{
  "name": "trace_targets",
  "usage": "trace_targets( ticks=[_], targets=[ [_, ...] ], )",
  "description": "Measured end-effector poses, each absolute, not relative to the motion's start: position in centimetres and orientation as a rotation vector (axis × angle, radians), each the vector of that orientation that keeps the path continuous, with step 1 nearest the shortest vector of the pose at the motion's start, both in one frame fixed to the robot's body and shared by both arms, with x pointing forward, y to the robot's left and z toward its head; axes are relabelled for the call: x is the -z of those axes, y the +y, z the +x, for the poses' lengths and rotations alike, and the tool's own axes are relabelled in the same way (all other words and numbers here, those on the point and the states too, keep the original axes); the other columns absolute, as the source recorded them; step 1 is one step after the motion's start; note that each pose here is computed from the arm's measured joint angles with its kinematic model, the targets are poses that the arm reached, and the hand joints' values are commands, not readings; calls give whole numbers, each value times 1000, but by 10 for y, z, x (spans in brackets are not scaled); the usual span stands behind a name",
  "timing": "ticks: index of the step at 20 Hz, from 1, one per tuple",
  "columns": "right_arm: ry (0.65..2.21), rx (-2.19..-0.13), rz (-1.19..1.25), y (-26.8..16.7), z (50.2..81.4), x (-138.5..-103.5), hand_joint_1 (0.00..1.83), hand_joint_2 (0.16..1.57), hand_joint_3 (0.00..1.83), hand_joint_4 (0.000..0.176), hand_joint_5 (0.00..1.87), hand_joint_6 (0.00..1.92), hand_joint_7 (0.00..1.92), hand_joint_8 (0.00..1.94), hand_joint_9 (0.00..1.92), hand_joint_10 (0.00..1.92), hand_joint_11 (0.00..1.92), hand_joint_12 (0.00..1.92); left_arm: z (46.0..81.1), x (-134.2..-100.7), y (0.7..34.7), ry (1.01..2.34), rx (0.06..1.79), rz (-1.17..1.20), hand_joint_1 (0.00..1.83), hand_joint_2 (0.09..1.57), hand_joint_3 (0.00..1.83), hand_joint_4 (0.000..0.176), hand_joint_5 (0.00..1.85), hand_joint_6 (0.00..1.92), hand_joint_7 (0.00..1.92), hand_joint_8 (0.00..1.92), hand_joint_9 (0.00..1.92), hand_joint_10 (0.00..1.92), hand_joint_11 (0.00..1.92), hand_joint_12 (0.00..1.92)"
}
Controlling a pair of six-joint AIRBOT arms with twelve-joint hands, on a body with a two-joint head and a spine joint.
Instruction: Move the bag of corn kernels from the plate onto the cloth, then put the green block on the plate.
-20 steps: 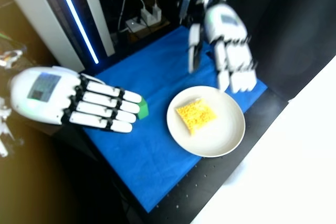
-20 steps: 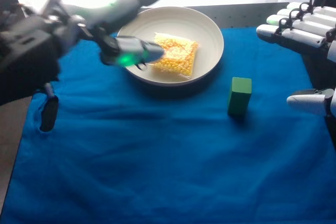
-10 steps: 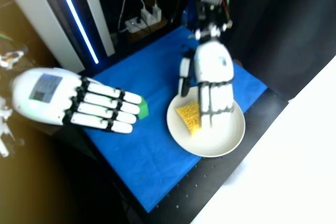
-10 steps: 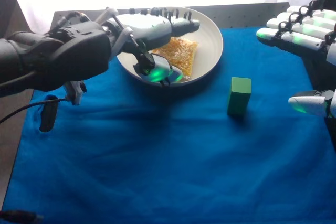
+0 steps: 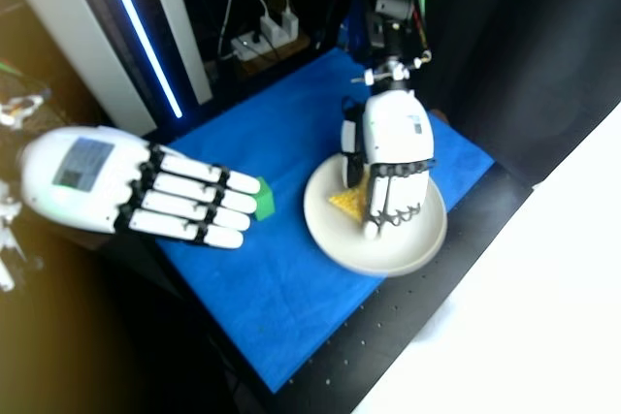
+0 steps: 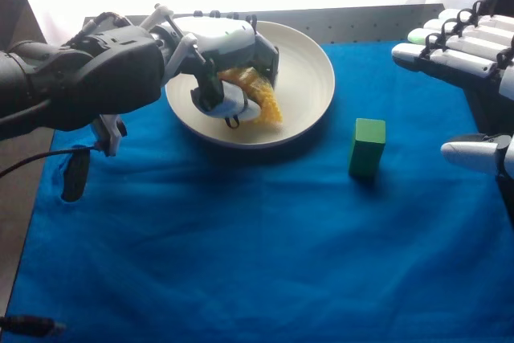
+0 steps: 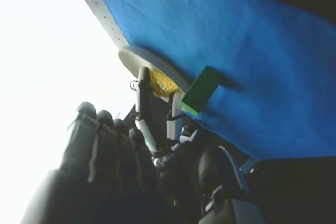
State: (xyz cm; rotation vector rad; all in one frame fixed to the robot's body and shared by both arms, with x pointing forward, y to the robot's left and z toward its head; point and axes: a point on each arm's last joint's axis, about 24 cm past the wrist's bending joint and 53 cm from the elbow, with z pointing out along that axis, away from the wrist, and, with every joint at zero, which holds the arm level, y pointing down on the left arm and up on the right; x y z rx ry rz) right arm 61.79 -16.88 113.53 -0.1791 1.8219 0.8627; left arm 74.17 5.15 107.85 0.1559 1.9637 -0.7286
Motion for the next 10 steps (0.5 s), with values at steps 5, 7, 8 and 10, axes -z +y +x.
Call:
trace_targets(
  ticks=[5, 7, 8, 10],
  targets=[
    [1825, -863, -177, -169, 618, -1135, 316, 1341, 6, 15, 0, 0, 0, 0, 0, 0, 0, 0, 738, -1134, 68, 1818, 743, 161, 1014, 1435, 3, 0, 511, 1714, 360, 1871, 360, 1884, 536, 1921],
    [1827, -864, -174, -169, 618, -1134, 354, 1339, 3, 9, 0, 0, 0, 0, 0, 0, 0, 0, 730, -1157, 73, 1745, 751, 179, 1000, 1443, 1, 0, 508, 1718, 353, 1900, 371, 1916, 580, 1921],
    [1826, -869, -170, -169, 618, -1135, 356, 1338, 2, 8, 0, 0, 0, 0, 0, 0, 0, 0, 723, -1166, 74, 1718, 752, 201, 1005, 1435, 0, 0, 501, 1701, 388, 1885, 441, 1920, 646, 1921],
    [1828, -871, -166, -169, 618, -1134, 364, 1336, 1, 0, 0, 0, 0, 0, 0, 0, 0, 0, 701, -1179, 77, 1663, 766, 233, 1003, 1432, 0, 8, 477, 1709, 424, 1876, 511, 1921, 701, 1921]
  ],
)
